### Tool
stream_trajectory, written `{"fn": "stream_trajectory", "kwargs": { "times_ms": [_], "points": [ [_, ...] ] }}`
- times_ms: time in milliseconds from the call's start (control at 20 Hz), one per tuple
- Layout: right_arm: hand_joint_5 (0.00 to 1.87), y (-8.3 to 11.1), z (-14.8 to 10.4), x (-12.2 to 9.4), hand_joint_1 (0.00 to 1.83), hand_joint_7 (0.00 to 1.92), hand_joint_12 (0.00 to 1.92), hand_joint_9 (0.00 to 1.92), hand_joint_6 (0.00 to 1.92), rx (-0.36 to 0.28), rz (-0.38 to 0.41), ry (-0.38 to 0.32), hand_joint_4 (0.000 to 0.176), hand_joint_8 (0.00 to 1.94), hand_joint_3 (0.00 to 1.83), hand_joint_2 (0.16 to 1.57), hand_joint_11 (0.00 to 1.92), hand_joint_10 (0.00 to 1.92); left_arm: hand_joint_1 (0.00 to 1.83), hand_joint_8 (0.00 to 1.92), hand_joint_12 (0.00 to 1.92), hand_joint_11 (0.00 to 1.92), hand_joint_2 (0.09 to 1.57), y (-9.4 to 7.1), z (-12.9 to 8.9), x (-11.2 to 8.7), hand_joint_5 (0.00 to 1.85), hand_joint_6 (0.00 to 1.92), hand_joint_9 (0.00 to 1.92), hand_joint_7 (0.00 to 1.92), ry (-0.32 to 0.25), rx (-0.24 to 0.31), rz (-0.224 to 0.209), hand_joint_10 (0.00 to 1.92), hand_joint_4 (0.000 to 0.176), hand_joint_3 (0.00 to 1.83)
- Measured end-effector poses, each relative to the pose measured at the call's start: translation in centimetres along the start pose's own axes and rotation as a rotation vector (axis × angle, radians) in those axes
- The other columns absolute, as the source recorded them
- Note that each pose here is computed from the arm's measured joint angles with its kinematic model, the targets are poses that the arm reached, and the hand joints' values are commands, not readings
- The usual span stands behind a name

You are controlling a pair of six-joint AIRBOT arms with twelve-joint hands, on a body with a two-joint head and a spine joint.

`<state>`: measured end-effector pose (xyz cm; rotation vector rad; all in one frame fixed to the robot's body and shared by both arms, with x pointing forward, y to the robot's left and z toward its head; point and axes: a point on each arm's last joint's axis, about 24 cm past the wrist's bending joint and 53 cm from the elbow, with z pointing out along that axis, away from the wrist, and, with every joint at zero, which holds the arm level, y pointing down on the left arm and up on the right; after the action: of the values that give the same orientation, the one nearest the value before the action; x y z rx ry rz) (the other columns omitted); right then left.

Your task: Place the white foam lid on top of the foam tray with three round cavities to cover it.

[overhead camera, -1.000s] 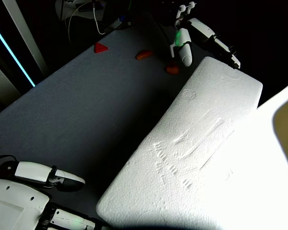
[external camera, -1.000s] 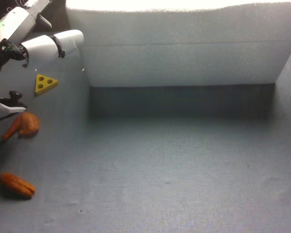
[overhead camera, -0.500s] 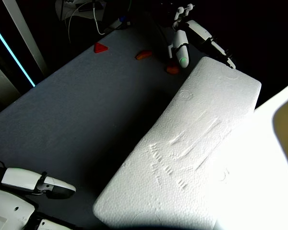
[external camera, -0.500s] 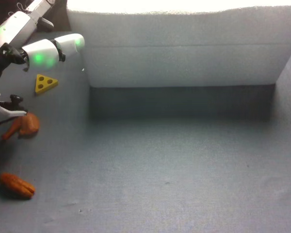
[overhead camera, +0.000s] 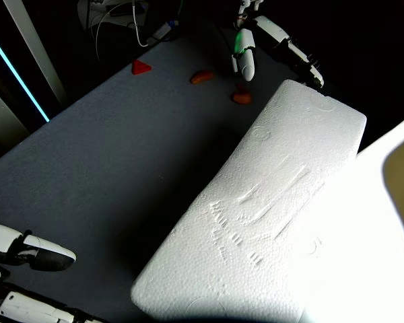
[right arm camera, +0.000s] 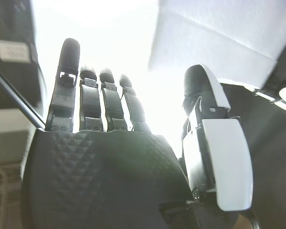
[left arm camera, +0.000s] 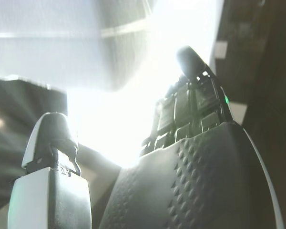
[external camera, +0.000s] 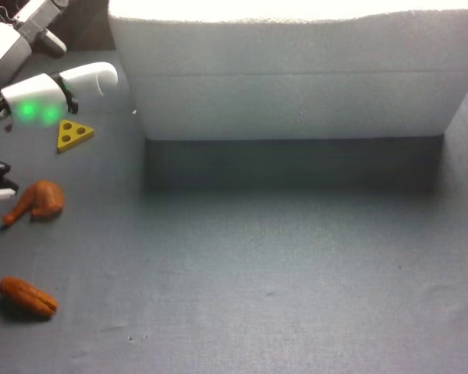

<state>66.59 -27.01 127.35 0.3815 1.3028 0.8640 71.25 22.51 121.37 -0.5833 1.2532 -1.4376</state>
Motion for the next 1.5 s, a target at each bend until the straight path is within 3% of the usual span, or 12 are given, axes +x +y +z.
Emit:
{"fn": "stream_trajectory", "kwargs": {
  "times_ms": [50,250,300,350,400,650,750,900,1100,1250,1350,1500],
  "points": [
    [0.0,0.6,-0.7,0.3,0.46,0.0,0.8,0.0,0.0,-0.017,-0.014,0.011,0.086,0.0,0.0,1.26,0.0,0.0,0.5,0.0,0.34,0.0,1.21,-0.3,-0.6,0.6,0.0,0.0,0.0,0.0,0.022,0.006,0.008,0.0,0.025,0.0],
    [0.0,1.5,-2.7,1.8,0.45,0.0,0.98,0.01,0.0,-0.046,-0.04,0.065,0.097,0.0,0.01,1.25,0.0,0.0,0.44,0.0,0.36,0.0,1.24,-1.8,-2.7,1.6,0.0,0.0,0.0,0.0,0.078,0.029,0.046,0.0,0.001,0.0],
    [0.0,1.9,-3.1,2.1,0.39,0.0,0.91,0.02,0.0,-0.058,-0.044,0.084,0.067,0.0,0.01,1.27,0.0,0.01,0.43,0.0,0.48,0.0,1.26,-2.1,-3.1,1.7,0.0,0.0,0.0,0.0,0.089,0.035,0.054,0.0,0.0,0.0],
    [0.0,2.3,-3.4,2.4,0.39,0.0,0.91,0.02,0.0,-0.073,-0.053,0.098,0.067,0.0,0.01,1.27,0.0,0.01,0.43,0.0,0.48,0.0,1.26,-2.3,-3.3,2.0,0.0,0.0,0.0,0.0,0.1,0.039,0.057,0.0,0.0,0.0],
    [0.0,3.1,-3.8,2.8,0.34,0.0,0.66,0.03,0.0,-0.096,-0.053,0.117,0.013,0.0,0.0,1.31,0.0,0.01,0.43,0.0,0.59,0.0,1.26,-2.6,-3.8,2.4,0.0,0.0,0.0,0.0,0.116,0.041,0.061,0.0,0.0,0.0],
    [0.0,6.0,-5.2,4.5,0.4,0.0,0.01,0.0,0.0,-0.202,-0.047,0.202,0.0,0.0,0.0,1.38,0.0,0.0,0.36,0.0,0.29,0.0,1.29,-4.3,-5.0,5.4,0.0,0.0,0.0,0.0,0.23,0.083,0.082,0.0,0.0,0.0],
    [0.0,6.5,-5.5,5.4,0.38,0.0,0.0,0.0,0.0,-0.225,-0.033,0.237,0.033,0.0,0.0,1.34,0.0,0.0,0.36,0.0,0.15,0.0,1.3,-4.6,-5.4,6.8,0.0,0.0,0.0,0.0,0.275,0.093,0.073,0.0,0.0,0.0],
    [0.0,7.0,-5.7,7.1,0.4,0.0,0.0,0.0,0.0,-0.257,-0.012,0.29,0.002,0.0,0.0,1.37,0.0,0.0,0.25,0.0,0.0,0.0,1.32,-5.4,-5.6,8.6,0.0,0.0,0.0,0.0,0.333,0.122,0.055,0.0,0.0,0.01],
    [0.0,7.2,-5.4,10.2,0.34,0.0,0.0,0.0,0.0,-0.279,0.025,0.379,0.0,0.0,0.0,1.35,0.0,0.0,0.23,0.0,0.0,0.0,1.36,-5.3,-5.3,11.0,0.0,0.0,0.0,0.0,0.4,0.129,0.028,0.0,0.0,0.01],
    [0.0,7.6,-4.9,11.7,0.21,0.0,0.0,0.0,0.0,-0.3,0.032,0.423,0.024,0.0,0.0,1.33,0.0,0.0,0.22,0.0,0.0,0.0,1.35,-4.8,-4.8,12.1,0.0,0.0,0.0,0.0,0.442,0.116,0.032,0.0,0.0,0.0],
    [0.0,7.8,-4.8,12.4,0.23,0.0,0.0,0.0,0.0,-0.308,0.034,0.442,0.057,0.0,0.0,1.33,0.0,0.0,0.22,0.0,0.0,0.0,1.35,-4.9,-4.6,12.4,0.0,0.0,0.0,0.0,0.459,0.117,0.035,0.0,0.02,0.0],
    [0.0,7.6,-4.7,12.5,0.28,0.0,0.0,0.0,0.0,-0.305,0.029,0.448,0.131,0.0,0.0,1.31,0.0,0.0,0.2,0.0,0.0,0.0,1.36,-5.1,-4.5,13.0,0.0,0.0,0.0,0.0,0.475,0.125,0.025,0.0,0.0,0.01]
  ]
}}
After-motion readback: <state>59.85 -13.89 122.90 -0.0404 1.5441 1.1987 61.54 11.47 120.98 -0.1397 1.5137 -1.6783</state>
